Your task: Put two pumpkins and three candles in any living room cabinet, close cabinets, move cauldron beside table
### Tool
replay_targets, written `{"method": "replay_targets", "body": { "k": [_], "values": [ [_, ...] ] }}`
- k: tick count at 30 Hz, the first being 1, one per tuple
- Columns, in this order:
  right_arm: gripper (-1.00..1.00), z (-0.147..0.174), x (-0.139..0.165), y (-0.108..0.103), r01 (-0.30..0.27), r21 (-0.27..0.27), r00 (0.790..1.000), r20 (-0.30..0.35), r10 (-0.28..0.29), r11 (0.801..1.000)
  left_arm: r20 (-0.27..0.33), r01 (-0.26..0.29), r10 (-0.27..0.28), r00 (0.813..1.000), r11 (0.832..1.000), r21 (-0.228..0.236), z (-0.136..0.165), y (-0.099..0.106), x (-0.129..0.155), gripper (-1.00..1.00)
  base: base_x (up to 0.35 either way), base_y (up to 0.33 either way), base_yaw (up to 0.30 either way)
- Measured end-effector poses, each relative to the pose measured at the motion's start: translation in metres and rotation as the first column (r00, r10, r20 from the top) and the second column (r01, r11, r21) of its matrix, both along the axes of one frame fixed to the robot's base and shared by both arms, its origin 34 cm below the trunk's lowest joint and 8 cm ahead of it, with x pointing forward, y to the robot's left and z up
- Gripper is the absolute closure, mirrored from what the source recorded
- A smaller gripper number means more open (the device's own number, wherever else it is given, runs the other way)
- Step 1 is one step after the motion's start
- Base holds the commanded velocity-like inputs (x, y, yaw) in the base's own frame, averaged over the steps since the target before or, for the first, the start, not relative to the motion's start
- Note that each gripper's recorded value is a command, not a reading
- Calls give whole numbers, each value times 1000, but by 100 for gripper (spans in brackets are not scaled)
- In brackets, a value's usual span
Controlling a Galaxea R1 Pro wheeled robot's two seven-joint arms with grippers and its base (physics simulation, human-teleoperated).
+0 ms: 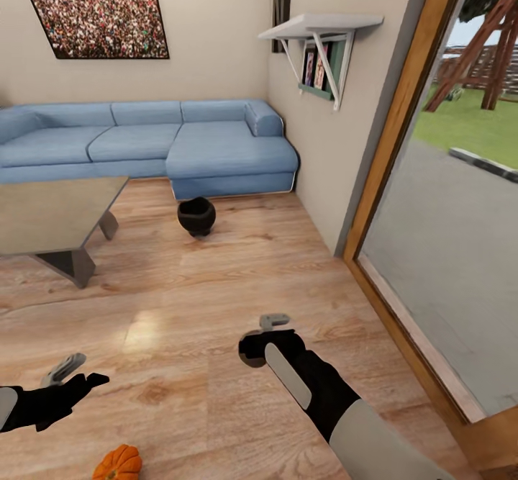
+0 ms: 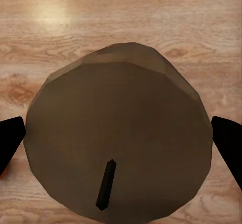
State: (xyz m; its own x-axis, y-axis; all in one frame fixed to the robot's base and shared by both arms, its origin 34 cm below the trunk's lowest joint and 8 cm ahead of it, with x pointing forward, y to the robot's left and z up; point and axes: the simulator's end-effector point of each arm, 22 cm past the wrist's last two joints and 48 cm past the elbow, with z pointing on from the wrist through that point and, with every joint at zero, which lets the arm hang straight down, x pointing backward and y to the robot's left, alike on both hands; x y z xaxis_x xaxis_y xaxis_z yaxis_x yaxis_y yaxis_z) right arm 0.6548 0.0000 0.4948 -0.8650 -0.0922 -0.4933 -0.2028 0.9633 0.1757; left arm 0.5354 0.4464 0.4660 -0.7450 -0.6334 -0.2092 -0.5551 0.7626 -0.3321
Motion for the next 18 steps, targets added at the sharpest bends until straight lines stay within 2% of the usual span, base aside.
{"method": "replay_targets", "body": {
  "k": [12, 18],
  "values": [
    [100, 24, 4, 0, -4, -9, 1000, 3, 4, 1000, 0, 0, 0, 1000, 1000, 0, 25, 0, 5, -100, 0, 0, 236],
    [100, 37, 6, 1, -9, -11, 1000, 4, 9, 1000, -1, 0, 0, 1000, 1000, 0, 37, 0, 7, -100, 0, 0, 34]
  ]
}}
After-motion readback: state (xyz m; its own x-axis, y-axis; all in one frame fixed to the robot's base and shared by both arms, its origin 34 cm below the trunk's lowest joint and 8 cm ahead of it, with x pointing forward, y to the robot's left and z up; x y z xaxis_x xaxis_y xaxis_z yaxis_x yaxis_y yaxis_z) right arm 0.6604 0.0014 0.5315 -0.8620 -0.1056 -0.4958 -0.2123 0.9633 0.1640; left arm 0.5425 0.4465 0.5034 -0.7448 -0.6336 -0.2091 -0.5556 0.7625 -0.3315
